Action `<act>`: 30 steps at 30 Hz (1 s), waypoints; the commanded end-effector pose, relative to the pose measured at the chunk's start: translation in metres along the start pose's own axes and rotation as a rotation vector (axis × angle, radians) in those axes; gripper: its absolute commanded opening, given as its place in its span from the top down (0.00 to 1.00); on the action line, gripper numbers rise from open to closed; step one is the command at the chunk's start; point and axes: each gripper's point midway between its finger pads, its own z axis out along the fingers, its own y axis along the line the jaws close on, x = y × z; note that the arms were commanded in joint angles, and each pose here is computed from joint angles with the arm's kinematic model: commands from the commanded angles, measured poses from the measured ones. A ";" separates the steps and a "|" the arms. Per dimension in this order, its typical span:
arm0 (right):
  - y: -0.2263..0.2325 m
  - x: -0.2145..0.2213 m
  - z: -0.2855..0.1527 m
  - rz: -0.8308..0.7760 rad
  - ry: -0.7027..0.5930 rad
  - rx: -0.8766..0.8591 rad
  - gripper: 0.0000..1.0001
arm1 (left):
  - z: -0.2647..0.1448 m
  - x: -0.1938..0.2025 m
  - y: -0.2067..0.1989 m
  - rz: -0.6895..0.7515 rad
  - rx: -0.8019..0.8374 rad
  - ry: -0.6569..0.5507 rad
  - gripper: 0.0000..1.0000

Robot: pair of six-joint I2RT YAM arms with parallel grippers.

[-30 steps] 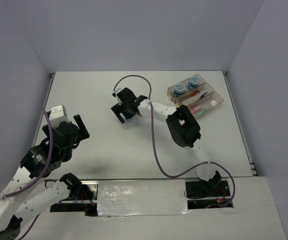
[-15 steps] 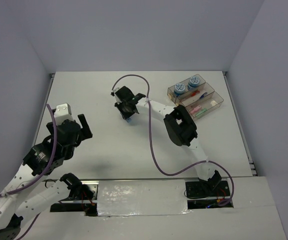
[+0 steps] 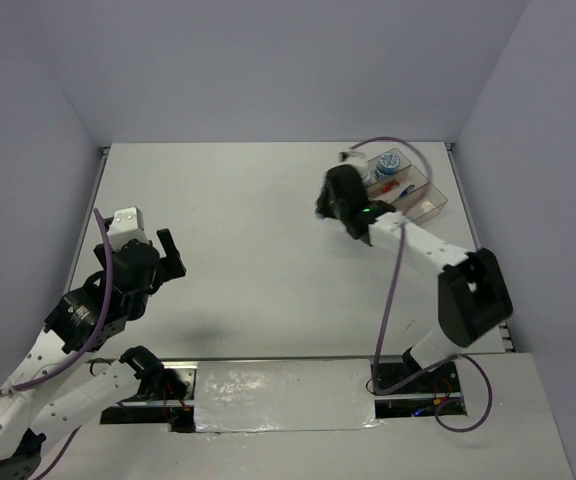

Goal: Sort the stationery into containers
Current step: Place the pen in the storage box.

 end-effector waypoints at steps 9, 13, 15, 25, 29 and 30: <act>-0.233 -0.064 -0.021 0.640 -0.260 0.578 1.00 | -0.002 -0.008 -0.006 -0.016 0.040 -0.031 0.01; -0.255 -0.056 -0.022 0.689 -0.248 0.612 1.00 | -0.001 -0.007 -0.008 -0.012 0.045 -0.028 0.01; -0.264 -0.050 -0.021 0.731 -0.250 0.623 1.00 | -0.001 -0.007 -0.009 -0.008 0.049 -0.025 0.01; -0.272 -0.037 -0.009 0.778 -0.204 0.587 0.44 | 0.000 -0.007 -0.010 -0.003 0.051 -0.022 0.01; -0.269 -0.047 -0.014 0.751 -0.210 0.578 0.21 | 0.000 -0.006 -0.011 -0.001 0.057 -0.021 0.01; -0.269 -0.054 -0.017 0.747 -0.223 0.573 0.20 | 0.001 -0.006 -0.011 0.000 0.058 -0.019 0.01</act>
